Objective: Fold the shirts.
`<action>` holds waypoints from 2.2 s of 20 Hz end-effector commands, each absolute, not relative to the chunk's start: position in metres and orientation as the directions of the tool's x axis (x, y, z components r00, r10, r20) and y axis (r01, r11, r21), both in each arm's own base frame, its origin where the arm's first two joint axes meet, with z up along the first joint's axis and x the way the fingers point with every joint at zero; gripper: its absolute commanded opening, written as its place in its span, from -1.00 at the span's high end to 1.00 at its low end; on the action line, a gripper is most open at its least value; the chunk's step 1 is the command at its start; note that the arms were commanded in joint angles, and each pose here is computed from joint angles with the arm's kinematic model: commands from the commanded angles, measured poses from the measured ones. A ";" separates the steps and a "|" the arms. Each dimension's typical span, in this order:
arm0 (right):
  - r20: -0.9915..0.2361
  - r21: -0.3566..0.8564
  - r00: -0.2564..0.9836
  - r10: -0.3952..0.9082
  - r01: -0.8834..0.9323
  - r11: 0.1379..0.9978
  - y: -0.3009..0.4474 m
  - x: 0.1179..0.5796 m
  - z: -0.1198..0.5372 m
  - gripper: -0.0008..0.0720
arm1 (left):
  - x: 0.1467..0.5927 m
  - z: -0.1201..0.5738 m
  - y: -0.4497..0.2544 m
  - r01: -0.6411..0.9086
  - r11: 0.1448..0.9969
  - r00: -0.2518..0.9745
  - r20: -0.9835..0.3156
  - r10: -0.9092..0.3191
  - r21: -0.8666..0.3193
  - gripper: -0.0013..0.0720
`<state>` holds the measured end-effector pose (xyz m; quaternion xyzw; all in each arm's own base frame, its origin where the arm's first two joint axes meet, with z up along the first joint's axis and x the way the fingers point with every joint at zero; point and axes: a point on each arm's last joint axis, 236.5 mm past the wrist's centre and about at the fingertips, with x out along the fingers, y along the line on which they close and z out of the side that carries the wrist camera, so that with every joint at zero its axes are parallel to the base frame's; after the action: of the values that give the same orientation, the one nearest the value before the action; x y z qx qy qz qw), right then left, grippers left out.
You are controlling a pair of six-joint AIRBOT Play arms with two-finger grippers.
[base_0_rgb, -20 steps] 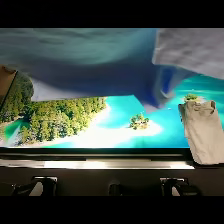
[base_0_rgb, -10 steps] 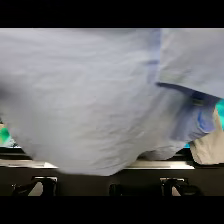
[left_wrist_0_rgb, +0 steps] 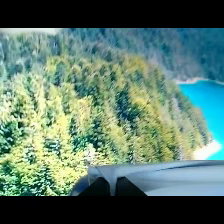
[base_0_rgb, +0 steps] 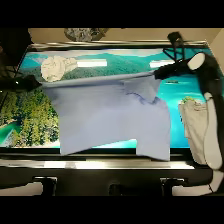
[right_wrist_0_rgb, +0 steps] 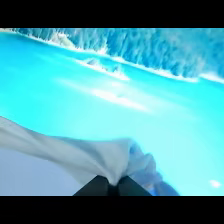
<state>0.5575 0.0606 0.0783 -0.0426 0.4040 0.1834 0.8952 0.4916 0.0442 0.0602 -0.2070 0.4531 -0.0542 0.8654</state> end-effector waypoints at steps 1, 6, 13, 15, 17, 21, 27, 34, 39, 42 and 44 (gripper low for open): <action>-0.767 0.327 0.465 0.442 -0.309 0.893 0.095 0.566 -0.014 0.86 | 0.488 -0.029 0.025 -0.173 0.840 0.416 -0.811 -0.411 -0.514 0.89; -0.776 0.369 0.412 0.477 -0.316 0.874 0.097 0.551 -0.010 0.54 | 0.470 -0.037 0.008 -0.175 0.807 0.308 -0.810 -0.500 -0.565 0.36; -0.953 0.166 0.200 0.227 -0.282 0.945 -0.050 0.425 0.062 -0.27 | 0.366 -0.009 0.037 -0.254 0.826 0.052 -0.859 -0.508 -0.504 -0.11; -0.991 0.102 0.053 0.119 -0.253 0.962 -0.085 0.380 0.062 -0.23 | 0.315 -0.027 0.014 -0.292 0.802 -0.031 -0.833 -0.552 -0.521 -0.35; -0.995 0.091 0.025 0.100 -0.241 0.966 -0.092 0.370 0.065 -0.23 | 0.271 -0.053 -0.007 -0.318 0.788 -0.061 -0.818 -0.572 -0.527 -0.40; -0.982 0.169 0.035 0.184 -0.260 0.951 -0.070 0.372 0.069 -0.23 | 0.225 -0.085 -0.028 -0.363 0.773 -0.072 -0.811 -0.580 -0.520 -0.40; -0.983 0.170 0.025 0.183 -0.270 0.948 -0.070 0.370 0.069 -0.23 | 0.235 -0.101 -0.028 -0.362 0.786 -0.018 -0.840 -0.543 -0.500 -0.40; -0.982 0.188 -0.037 0.185 -0.262 0.947 -0.070 0.357 0.048 -0.23 | 0.244 -0.113 -0.044 -0.338 0.814 -0.023 -0.861 -0.508 -0.472 -0.21; -0.968 0.243 -0.124 0.218 -0.239 0.940 -0.062 0.337 0.019 -0.24 | 0.248 -0.114 -0.042 -0.334 0.820 -0.007 -0.869 -0.495 -0.465 0.89; -0.930 0.366 -0.121 0.347 -0.218 0.905 -0.031 0.335 0.002 -0.24 | 0.248 -0.110 -0.022 -0.271 0.878 -0.028 -0.909 -0.417 -0.394 0.89; -0.909 0.417 -0.101 0.405 -0.198 0.887 -0.017 0.336 -0.014 -0.44 | 0.252 -0.105 -0.003 -0.221 0.918 -0.027 -0.939 -0.343 -0.329 0.89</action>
<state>0.3340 -0.0406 0.0035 0.0300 0.7230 0.2020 0.6599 0.2542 -0.0241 -0.1094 -0.2503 0.7053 -0.0557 0.6609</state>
